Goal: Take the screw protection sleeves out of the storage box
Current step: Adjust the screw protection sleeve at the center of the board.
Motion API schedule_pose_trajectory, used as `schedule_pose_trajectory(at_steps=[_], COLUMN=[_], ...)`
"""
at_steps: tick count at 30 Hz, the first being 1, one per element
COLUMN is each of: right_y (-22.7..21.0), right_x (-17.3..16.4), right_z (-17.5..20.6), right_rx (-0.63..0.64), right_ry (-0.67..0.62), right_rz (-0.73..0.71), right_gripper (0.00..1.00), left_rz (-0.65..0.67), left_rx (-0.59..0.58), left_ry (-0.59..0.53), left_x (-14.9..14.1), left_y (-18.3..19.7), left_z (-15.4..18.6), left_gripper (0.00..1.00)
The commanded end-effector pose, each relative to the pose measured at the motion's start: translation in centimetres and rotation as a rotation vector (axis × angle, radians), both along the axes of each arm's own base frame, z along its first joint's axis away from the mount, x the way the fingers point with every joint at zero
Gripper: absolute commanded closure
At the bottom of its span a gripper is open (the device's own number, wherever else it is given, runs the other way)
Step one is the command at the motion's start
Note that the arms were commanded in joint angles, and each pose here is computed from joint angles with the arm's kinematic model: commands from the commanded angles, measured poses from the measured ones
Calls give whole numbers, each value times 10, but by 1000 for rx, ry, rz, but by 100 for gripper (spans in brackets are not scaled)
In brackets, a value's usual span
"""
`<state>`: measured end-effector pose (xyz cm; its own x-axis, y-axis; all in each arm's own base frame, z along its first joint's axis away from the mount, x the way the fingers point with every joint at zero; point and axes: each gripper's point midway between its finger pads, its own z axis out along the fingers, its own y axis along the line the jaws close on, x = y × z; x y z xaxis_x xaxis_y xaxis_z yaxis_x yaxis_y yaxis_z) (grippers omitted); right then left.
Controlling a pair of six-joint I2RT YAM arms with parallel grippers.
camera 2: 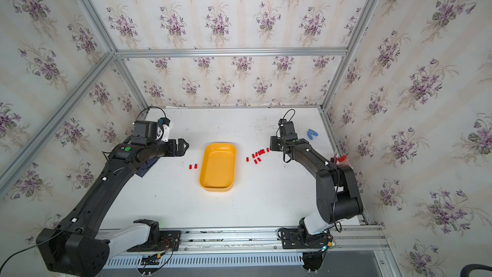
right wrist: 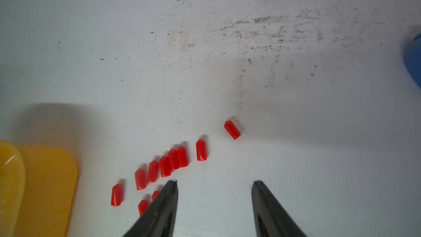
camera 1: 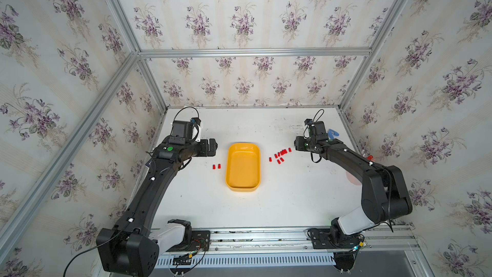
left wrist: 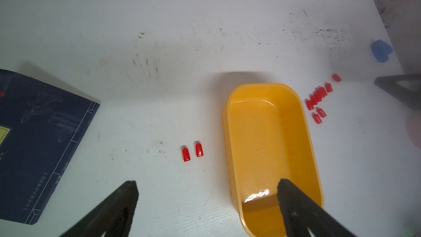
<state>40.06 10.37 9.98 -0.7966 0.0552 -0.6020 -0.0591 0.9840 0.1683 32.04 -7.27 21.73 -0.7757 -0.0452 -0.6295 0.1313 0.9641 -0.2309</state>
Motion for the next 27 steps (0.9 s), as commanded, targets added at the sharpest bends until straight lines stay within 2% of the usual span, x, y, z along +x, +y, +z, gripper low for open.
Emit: schedule_pose_trajectory(at_steps=[1, 18, 27], right_y=[-5, -18, -3], right_x=[3, 39, 49], right_z=[-9, -59, -65], right_rx=[-4, -175, -142], right_ry=[51, 164, 186], right_rz=[-19, 58, 161], right_gripper=[44, 47, 49], left_rz=[-50, -56, -49], left_rx=[-11, -17, -9], left_ry=[15, 24, 32], left_x=[-4, -3, -2], left_y=[-6, -8, -5], left_z=[-3, -8, -12], left_gripper=[0, 0, 0])
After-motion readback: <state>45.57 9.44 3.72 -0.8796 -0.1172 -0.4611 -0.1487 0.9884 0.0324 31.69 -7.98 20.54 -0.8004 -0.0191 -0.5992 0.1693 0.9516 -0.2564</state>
